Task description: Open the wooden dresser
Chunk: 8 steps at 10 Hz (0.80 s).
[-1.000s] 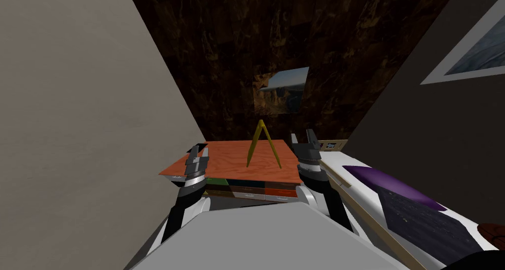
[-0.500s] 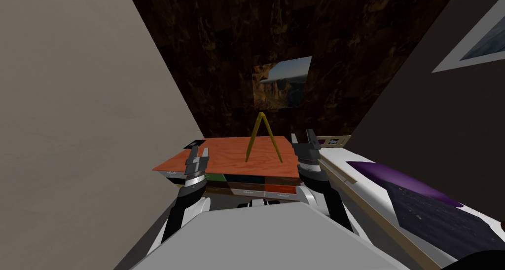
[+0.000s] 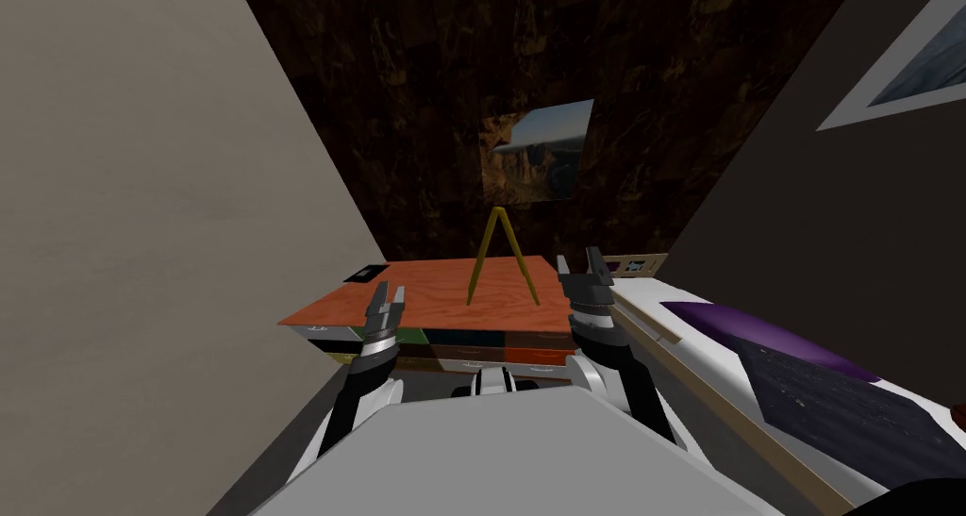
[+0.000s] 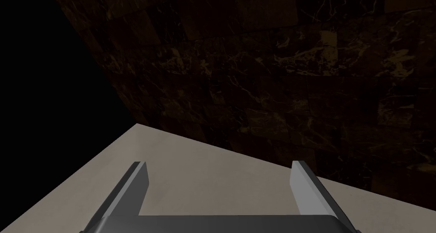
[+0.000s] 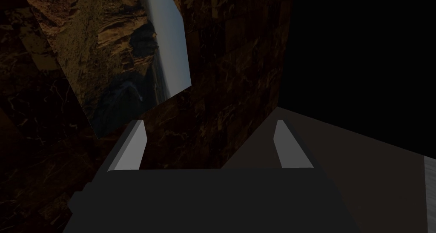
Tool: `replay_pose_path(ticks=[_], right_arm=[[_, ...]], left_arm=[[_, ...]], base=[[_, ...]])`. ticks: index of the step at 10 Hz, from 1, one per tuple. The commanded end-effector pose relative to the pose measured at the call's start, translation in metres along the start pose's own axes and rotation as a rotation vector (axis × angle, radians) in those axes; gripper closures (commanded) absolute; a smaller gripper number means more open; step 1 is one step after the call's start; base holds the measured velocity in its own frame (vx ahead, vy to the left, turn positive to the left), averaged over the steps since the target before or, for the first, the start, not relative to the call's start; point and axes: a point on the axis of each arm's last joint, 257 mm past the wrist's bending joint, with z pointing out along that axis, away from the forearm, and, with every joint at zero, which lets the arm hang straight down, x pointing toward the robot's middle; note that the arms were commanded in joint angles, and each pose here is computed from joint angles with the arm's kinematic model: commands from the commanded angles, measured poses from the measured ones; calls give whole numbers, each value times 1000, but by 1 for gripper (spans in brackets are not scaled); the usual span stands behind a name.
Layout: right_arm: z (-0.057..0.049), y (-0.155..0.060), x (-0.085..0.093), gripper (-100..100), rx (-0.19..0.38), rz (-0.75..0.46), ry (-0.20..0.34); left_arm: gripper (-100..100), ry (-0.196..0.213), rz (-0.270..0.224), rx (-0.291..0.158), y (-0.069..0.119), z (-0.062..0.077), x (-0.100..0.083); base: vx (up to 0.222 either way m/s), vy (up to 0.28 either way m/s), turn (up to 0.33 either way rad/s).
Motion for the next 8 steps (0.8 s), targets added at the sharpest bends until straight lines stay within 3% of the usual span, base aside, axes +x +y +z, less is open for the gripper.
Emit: replay_pose_path(ticks=[1, 8], right_arm=[[0, 0, 0, 0, 0, 0, 0], [0, 0, 0, 0, 0, 0, 0]], left_arm=[[-100, 21, 10, -23, 23, -6, 4], [-100, 44, 23, -89, 76, -27, 9]], base=[[3, -12, -46], [2, -10, -38]])
